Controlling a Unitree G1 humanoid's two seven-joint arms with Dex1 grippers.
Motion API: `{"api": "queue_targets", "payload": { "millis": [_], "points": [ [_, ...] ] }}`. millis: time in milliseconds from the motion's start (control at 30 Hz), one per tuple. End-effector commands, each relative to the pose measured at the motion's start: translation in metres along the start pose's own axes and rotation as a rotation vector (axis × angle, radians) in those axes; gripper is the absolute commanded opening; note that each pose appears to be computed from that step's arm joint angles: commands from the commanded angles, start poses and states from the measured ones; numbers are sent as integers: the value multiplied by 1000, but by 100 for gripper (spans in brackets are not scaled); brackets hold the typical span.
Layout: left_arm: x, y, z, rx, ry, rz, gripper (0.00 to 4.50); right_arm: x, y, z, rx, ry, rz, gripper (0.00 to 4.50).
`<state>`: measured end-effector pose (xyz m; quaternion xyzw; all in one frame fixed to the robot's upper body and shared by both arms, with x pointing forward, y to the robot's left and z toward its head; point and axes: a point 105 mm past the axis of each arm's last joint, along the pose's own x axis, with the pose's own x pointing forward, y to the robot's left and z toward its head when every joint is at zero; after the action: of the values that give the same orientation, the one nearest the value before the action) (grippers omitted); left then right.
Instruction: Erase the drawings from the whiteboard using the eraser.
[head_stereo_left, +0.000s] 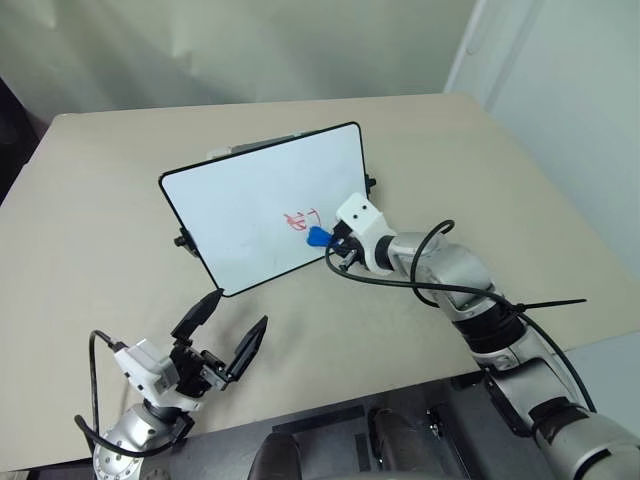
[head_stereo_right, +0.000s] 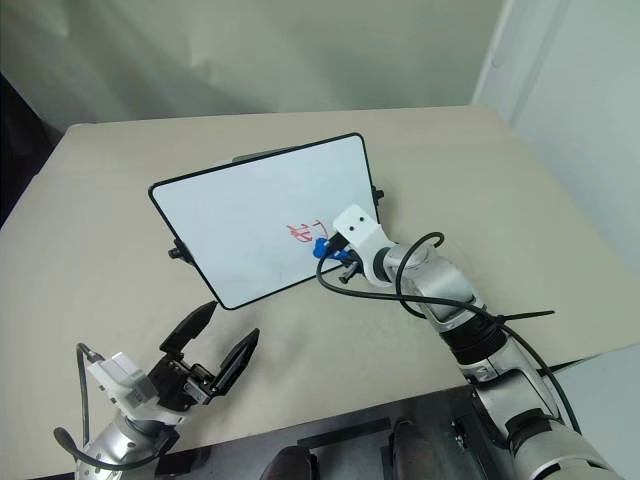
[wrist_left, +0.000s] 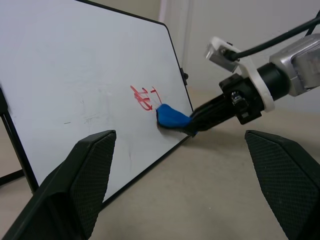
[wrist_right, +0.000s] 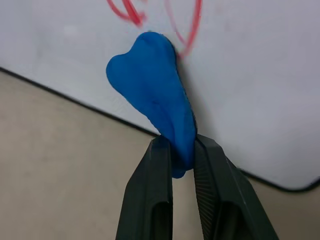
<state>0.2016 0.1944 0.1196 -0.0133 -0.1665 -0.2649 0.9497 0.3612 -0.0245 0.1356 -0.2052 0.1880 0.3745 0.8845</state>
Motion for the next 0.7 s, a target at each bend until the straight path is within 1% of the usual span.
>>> {"api": "queue_targets", "payload": {
  "millis": [33, 133, 200, 333, 500, 533, 633, 700],
  "points": [
    [1, -1, 8, 20, -28, -9, 450, -7, -12, 15, -10, -59, -48, 40],
    [1, 0, 7, 20, -26, -9, 450, -13, -20, 33, 17, -130, -68, 40],
    [1, -1, 7, 19, -25, -11, 450, -15, -25, 40, 22, -161, -85, 40],
    [1, -2, 6, 16, -24, -15, 450, -18, -31, 45, 27, -187, -119, 40],
    [0, -4, 5, 12, -22, -18, 450, -19, -25, 49, 16, -212, -100, 40],
    [0, -4, 5, 11, -22, -18, 450, -19, -24, 48, 15, -209, -94, 40],
    [0, -4, 5, 9, -21, -17, 450, -10, -11, 24, -15, -144, -46, 40],
    [0, -4, 5, 8, -21, -17, 450, -8, -2, 13, -27, -114, -8, 40]
  ]
}}
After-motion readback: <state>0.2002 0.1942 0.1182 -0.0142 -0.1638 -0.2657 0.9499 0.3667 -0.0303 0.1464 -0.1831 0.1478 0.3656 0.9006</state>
